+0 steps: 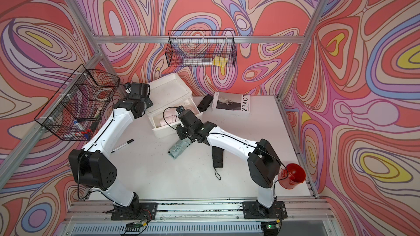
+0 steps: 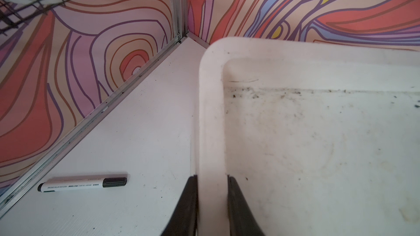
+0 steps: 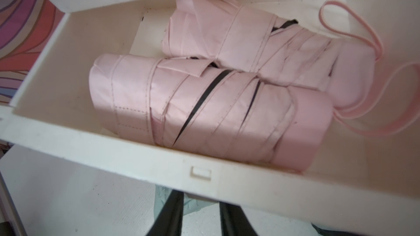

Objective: Place the umbrella in the drawer by color
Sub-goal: Close the drawer in the storage box, then open the drawer in the storage box.

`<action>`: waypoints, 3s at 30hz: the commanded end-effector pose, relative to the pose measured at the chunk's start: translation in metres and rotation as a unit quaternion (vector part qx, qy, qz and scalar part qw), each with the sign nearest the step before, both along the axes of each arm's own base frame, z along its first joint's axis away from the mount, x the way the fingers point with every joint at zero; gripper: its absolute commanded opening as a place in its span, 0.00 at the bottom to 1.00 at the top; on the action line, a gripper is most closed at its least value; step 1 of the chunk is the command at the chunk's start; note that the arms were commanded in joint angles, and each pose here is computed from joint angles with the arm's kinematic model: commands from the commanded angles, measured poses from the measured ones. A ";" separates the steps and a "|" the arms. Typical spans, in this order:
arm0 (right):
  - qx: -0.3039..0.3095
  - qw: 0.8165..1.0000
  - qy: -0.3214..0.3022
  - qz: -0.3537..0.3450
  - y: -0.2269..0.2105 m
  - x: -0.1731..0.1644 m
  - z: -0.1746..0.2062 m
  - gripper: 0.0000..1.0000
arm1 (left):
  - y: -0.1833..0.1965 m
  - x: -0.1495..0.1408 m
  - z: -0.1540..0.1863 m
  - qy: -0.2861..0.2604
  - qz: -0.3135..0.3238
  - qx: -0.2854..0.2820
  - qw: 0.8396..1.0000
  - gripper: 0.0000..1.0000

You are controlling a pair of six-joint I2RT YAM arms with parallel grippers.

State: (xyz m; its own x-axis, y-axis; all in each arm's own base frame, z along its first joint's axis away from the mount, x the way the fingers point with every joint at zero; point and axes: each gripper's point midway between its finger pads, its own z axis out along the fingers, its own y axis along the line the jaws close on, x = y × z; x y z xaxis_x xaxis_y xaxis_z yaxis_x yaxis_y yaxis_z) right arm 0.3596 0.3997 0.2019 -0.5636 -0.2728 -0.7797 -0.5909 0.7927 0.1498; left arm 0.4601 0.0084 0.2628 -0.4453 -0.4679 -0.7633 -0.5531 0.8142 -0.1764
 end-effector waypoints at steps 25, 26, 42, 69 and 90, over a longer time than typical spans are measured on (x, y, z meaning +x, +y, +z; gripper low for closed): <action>0.036 0.979 -0.199 -0.037 0.014 0.074 0.107 0.00 | -0.071 -0.029 -0.050 0.128 -0.163 -0.130 0.970 0.00; 0.048 0.978 -0.197 -0.037 0.019 0.077 0.108 0.00 | -0.071 -0.029 -0.049 0.127 -0.163 -0.131 0.970 0.00; 0.063 0.977 -0.202 -0.031 0.059 0.109 0.074 0.29 | -0.066 -0.031 -0.044 0.118 -0.146 -0.131 0.973 0.00; 0.104 0.992 -0.072 -0.011 0.026 0.045 -0.007 0.68 | -0.036 -0.040 -0.065 0.166 -0.040 -0.105 0.980 0.00; 0.095 0.992 -0.068 -0.039 0.041 0.083 -0.053 0.42 | -0.038 -0.040 -0.051 0.145 -0.049 -0.132 0.979 0.00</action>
State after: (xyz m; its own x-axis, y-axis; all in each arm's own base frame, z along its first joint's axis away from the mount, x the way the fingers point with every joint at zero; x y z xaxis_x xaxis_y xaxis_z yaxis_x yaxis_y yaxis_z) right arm 0.4356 0.4334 0.1441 -0.4728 -0.0984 -0.8756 -0.5464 0.8124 0.2037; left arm 0.4516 0.0040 0.2586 -0.5311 -0.5013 -0.6831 -0.5365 0.8230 -0.1868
